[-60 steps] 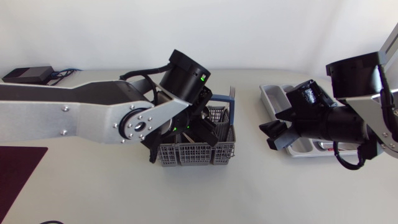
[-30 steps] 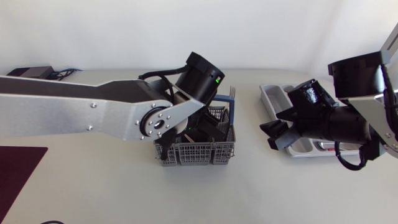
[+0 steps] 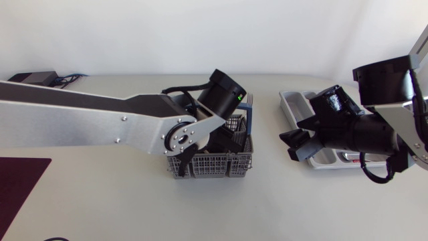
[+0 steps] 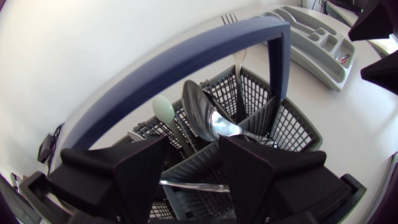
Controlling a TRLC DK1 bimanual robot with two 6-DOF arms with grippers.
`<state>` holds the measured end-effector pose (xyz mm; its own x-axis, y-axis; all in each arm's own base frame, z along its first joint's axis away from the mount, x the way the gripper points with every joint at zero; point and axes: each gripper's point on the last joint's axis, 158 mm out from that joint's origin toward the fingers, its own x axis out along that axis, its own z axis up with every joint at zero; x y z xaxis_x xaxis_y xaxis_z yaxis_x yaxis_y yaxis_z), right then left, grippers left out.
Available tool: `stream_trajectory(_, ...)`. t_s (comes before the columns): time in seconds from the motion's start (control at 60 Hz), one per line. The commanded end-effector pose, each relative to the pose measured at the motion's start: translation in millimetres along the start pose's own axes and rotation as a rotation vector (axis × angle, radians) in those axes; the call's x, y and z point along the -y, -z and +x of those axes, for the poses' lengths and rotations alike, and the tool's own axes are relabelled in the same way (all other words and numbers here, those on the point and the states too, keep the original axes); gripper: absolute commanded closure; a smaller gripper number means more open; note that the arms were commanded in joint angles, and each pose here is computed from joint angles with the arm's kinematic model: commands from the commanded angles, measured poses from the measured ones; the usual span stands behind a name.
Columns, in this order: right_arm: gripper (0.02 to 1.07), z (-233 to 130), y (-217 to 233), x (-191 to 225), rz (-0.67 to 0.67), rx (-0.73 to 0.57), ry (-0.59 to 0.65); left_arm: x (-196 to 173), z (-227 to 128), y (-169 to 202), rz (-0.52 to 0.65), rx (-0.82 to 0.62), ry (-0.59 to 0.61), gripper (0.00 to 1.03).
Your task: Sort the cutlery from the basket into the organizer compartments.
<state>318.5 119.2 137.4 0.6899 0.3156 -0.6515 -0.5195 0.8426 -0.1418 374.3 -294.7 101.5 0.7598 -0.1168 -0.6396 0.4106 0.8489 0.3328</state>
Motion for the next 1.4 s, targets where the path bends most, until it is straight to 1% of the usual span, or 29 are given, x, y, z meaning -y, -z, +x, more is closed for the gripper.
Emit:
stream_trajectory(0.0,0.33,4,17,-5,0.023,-0.043,-0.007,6,3,-4,-0.03,0.011,-0.02,0.49)
stream_trajectory(0.05,0.33,5,18,-5,0.023,-0.044,-0.007,4,3,-6,-0.034,0.019,-0.031,0.49)
stream_trajectory(0.1,0.33,5,19,-5,0.024,-0.046,-0.008,4,3,-6,-0.051,0.021,-0.031,0.51)
stream_trajectory(0.35,0.33,6,19,-5,0.022,-0.047,-0.01,5,4,-7,-0.07,0.039,-0.03,0.51)
stream_trajectory(0.433,0.33,6,20,-6,0.021,-0.048,-0.012,6,5,-8,-0.077,0.05,-0.027,0.53)
stream_trajectory(0.467,0.33,6,21,-6,0.021,-0.049,-0.013,6,6,-9,-0.082,0.059,-0.027,0.57)
stream_trajectory(0.517,0.33,6,20,-6,0.021,-0.048,-0.013,5,8,-7,-0.082,0.058,-0.03,0.58)
stream_trajectory(0.567,0.33,6,21,-6,0.02,-0.048,-0.012,3,10,-7,-0.087,0.061,-0.032,0.63)
stream_trajectory(0.6,0.33,6,21,-6,0.02,-0.048,-0.012,2,11,-6,-0.088,0.06,-0.036,0.64)
stream_trajectory(0.633,0.33,6,22,-6,0.02,-0.049,-0.012,0,13,-5,-0.089,0.057,-0.038,0.69)
stream_trajectory(0.767,0.33,6,21,-6,0.02,-0.046,-0.012,0,16,-3,-0.089,0.05,-0.032,0.8)
stream_trajectory(0.783,0.33,6,21,-6,0.02,-0.046,-0.012,1,16,-2,-0.086,0.049,-0.029,0.83)
stream_trajectory(0.85,0.33,6,21,-6,0.02,-0.048,-0.012,3,17,0,-0.081,0.043,-0.022,0.88)
stream_trajectory(0.933,0.33,6,22,-6,0.02,-0.048,-0.011,6,17,2,-0.077,0.039,-0.012,0.89)
stream_trajectory(0.967,0.33,6,22,-6,0.02,-0.05,-0.011,6,17,3,-0.075,0.037,-0.011,0.93)
stream_trajectory(1.05,0.33,6,23,-6,0.02,-0.051,-0.012,9,17,4,-0.068,0.035,-0.003,0.97)
stream_trajectory(1.167,0.33,6,23,-6,0.019,-0.051,-0.013,10,16,6,-0.06,0.036,0.001,0.99)
stream_trajectory(1.383,0.33,7,23,-6,0.02,-0.052,-0.012,15,3,3,-0.022,0.08,0.019,1.0)
